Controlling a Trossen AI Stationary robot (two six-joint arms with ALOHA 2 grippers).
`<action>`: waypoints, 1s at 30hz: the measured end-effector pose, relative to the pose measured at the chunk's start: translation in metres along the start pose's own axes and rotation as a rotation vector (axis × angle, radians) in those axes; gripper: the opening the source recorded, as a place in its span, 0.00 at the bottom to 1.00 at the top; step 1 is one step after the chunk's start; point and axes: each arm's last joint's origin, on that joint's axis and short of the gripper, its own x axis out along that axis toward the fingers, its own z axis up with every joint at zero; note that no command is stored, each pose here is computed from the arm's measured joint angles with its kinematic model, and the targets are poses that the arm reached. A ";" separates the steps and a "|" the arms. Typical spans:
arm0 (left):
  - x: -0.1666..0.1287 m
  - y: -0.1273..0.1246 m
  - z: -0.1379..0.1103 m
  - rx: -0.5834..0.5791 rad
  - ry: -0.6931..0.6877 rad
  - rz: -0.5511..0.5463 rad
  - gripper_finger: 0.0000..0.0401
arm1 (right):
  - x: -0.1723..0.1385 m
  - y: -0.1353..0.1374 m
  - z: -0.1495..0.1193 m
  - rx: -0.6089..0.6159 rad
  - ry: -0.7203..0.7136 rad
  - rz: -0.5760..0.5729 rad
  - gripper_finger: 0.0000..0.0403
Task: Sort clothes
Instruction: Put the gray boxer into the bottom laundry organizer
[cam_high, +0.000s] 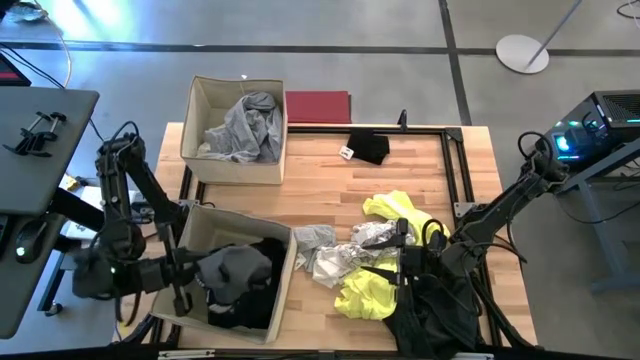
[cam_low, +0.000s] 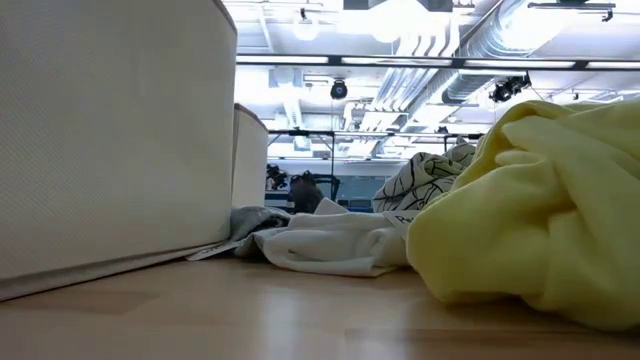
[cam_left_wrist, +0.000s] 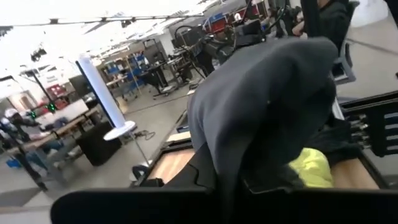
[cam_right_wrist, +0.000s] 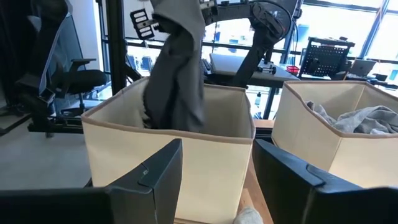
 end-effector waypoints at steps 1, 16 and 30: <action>0.000 0.001 -0.003 -0.022 -0.001 -0.002 0.00 | 0.000 0.000 0.000 0.001 0.000 0.000 0.46; 0.053 0.009 -0.085 -0.440 0.709 -0.321 0.00 | 0.000 0.000 0.000 0.000 0.000 0.003 0.46; 0.113 -0.040 -0.152 -0.442 1.409 -0.364 0.00 | 0.000 0.000 0.000 -0.003 0.003 0.003 0.46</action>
